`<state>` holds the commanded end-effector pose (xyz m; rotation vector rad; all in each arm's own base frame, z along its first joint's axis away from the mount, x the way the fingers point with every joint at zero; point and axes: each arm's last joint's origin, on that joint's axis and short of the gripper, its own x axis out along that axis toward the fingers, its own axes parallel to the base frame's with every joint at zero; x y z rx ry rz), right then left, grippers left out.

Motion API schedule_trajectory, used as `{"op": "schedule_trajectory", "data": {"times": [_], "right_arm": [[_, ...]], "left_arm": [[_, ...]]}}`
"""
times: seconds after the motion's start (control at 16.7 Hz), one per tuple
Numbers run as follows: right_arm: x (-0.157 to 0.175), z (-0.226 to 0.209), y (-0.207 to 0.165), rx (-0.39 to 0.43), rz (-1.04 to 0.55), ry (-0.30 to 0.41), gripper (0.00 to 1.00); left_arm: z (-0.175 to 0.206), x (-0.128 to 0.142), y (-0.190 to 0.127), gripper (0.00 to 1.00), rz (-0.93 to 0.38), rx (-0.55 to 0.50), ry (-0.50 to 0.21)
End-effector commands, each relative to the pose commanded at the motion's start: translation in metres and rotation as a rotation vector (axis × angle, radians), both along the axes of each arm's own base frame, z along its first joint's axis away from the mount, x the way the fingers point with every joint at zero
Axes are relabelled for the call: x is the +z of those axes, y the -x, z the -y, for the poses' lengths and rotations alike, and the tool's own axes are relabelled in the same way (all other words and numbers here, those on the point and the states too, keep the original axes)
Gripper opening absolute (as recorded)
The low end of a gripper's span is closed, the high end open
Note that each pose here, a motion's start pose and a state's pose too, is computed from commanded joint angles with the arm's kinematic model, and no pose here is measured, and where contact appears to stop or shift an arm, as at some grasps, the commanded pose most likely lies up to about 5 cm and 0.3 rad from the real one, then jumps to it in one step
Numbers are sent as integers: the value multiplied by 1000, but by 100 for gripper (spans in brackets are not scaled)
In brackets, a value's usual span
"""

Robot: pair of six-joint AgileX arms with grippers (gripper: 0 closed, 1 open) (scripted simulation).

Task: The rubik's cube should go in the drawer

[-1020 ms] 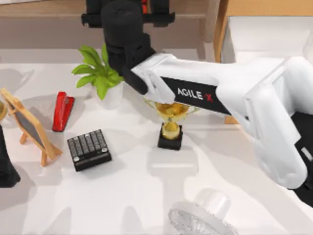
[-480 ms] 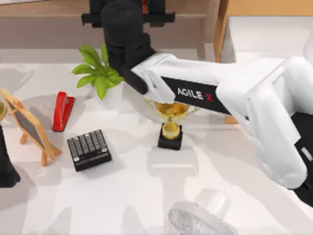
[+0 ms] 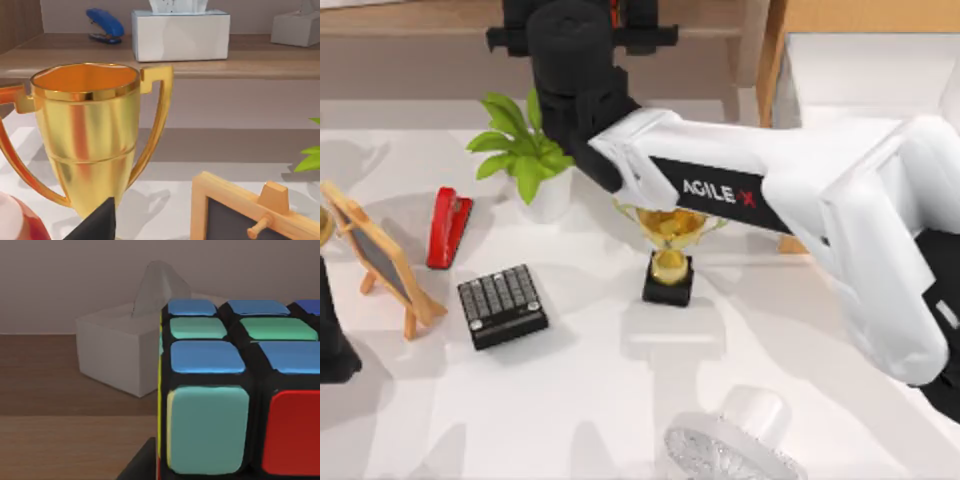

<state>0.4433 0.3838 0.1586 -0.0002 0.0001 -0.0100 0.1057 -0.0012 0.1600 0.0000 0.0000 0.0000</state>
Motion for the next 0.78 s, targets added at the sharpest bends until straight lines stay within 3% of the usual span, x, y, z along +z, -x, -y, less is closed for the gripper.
{"op": "schedule_trajectory", "data": {"times": [0.78], "right_arm": [[22, 0, 19, 4, -2, -2, 0]], "left_arm": [[0, 0, 0, 100, 0, 0, 0]]}}
